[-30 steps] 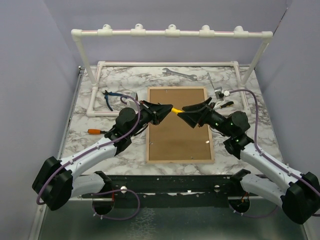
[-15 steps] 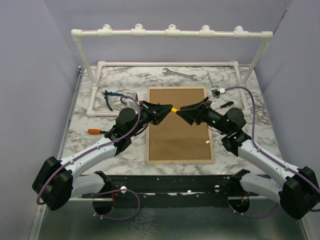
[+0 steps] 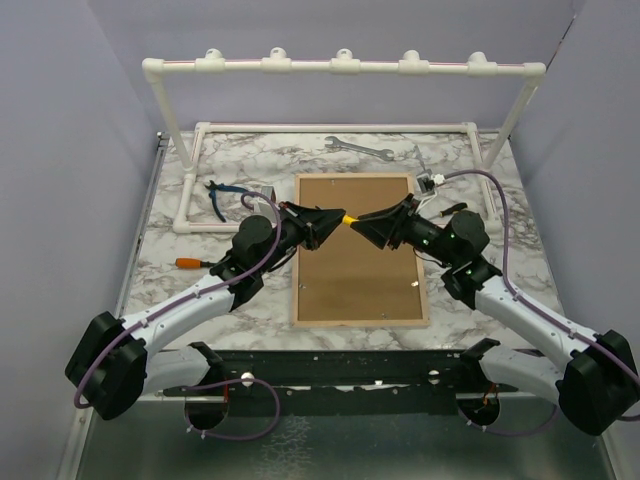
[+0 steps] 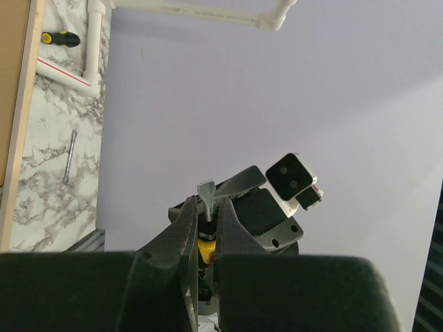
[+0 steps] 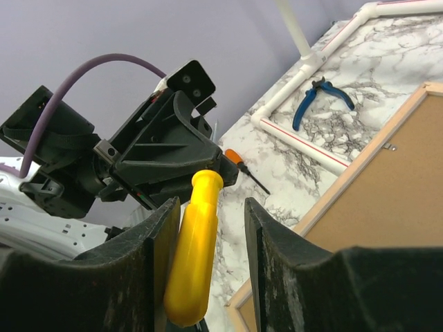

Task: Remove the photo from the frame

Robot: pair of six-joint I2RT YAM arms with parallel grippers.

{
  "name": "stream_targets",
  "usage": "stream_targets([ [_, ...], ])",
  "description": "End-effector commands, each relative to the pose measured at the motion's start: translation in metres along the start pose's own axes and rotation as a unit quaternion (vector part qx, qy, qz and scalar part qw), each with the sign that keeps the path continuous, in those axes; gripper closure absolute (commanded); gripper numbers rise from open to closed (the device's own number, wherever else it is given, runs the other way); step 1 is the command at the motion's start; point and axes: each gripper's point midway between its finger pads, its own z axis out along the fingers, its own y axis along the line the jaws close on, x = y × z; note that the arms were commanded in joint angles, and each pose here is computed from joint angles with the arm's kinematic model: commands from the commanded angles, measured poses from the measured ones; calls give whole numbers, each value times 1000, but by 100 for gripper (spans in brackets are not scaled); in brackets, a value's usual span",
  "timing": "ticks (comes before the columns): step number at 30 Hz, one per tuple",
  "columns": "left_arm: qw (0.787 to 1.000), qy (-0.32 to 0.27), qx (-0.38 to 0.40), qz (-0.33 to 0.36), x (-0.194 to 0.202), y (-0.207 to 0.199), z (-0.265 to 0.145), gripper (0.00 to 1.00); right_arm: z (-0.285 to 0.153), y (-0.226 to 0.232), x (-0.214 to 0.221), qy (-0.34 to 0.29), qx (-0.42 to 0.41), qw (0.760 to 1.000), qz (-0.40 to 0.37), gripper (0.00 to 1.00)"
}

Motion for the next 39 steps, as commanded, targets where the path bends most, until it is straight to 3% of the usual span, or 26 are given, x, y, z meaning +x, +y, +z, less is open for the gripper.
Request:
stream_targets([
  [1, 1000, 3, 9, -5, 2, -3, 1, 100, 3, 4, 3, 18, -10, 1000, -10, 58],
  [15, 1000, 8, 3, -6, 4, 1, 4, 100, 3, 4, 10, 37, -16, 999, -16, 73],
  [21, 1000, 7, -1, -7, 3, 4, 5, 100, 2, 1, 11, 40, -9, 999, -18, 97],
  [23, 1000, 7, -2, -6, 3, 5, 5, 100, 2, 0, 11, 42, -3, 999, -17, 99],
  [25, 1000, 4, -4, -4, 2, 8, 5, 93, 2, -3, 11, 40, 5, 999, -16, 99],
  [28, 1000, -6, -12, 12, -2, 14, 2, 68, -1, -18, 10, 30, 50, 998, -11, 99],
  [31, 996, -27, -62, 51, -15, 40, -3, 50, -10, -43, 10, 23, 125, 992, -6, 99],
  [36, 980, -53, -138, 135, -40, 74, -22, 44, -27, -63, 16, 21, 188, 982, -10, 99],
  [39, 957, -76, -185, 211, -60, 84, -38, 43, -33, -64, 21, 28, 192, 981, -14, 99],
])
